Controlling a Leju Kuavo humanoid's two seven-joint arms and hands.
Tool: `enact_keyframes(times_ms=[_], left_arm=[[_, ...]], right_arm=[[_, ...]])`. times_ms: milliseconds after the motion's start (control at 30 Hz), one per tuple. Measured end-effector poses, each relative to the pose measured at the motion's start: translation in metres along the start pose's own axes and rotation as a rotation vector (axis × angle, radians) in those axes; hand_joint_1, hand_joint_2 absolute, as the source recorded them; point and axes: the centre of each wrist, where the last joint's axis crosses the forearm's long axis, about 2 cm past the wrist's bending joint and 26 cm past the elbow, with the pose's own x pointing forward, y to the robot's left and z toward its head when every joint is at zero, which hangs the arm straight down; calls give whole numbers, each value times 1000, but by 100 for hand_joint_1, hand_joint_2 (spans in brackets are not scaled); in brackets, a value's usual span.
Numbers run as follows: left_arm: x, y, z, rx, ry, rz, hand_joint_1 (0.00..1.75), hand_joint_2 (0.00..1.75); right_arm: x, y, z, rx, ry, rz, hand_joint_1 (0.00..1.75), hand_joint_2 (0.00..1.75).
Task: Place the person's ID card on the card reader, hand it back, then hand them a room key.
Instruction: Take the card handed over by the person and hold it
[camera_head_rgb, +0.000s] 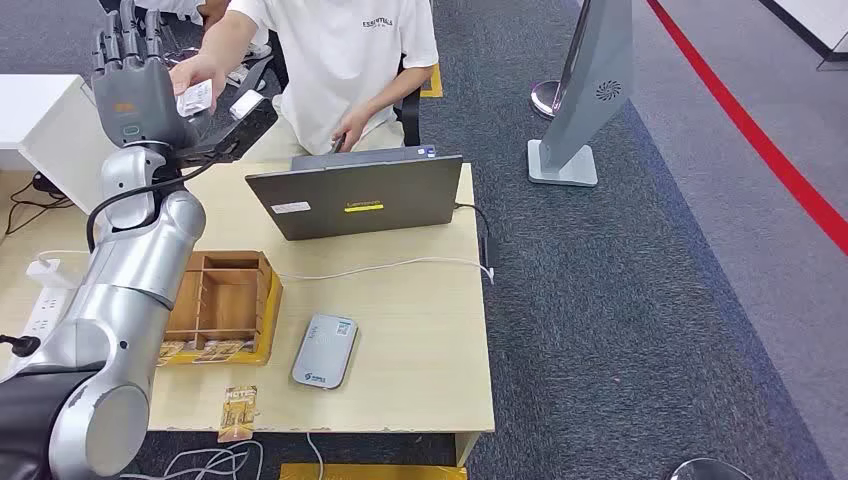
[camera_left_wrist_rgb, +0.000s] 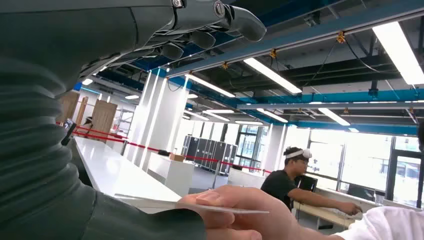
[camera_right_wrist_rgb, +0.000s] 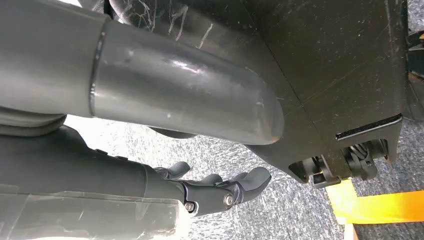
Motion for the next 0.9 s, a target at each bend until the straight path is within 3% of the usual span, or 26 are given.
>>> enact_keyframes(times_ms=[67, 100, 133, 167, 233, 633, 767, 900], left_arm=[[-1, 0, 0, -2, 2, 3, 71, 175], [-1, -1, 1, -4, 4, 6, 115, 175], [-2, -2, 1, -7, 6, 9, 158, 131], [-3, -2, 1, -14, 6, 13, 175, 87], [-4, -4, 2, -37, 5, 25, 175, 0], [-8, -8, 5, -81, -2, 52, 175, 0], [-7, -9, 5, -85, -3, 59, 175, 175], [-7, -9, 6, -71, -2, 77, 175, 175]], right_arm=[[0, 0, 0, -1, 1, 1, 0, 0], [0, 0, 0, -2, 2, 1, 0, 0], [0, 0, 0, -4, 3, 1, 0, 0], [0, 0, 0, -7, 4, 2, 0, 0], [0, 0, 0, -11, 6, 2, 0, 0], [0, 0, 0, -13, 8, 2, 0, 0], [0, 0, 0, -14, 11, 2, 0, 0], [0, 0, 0, -14, 17, 2, 0, 0]])
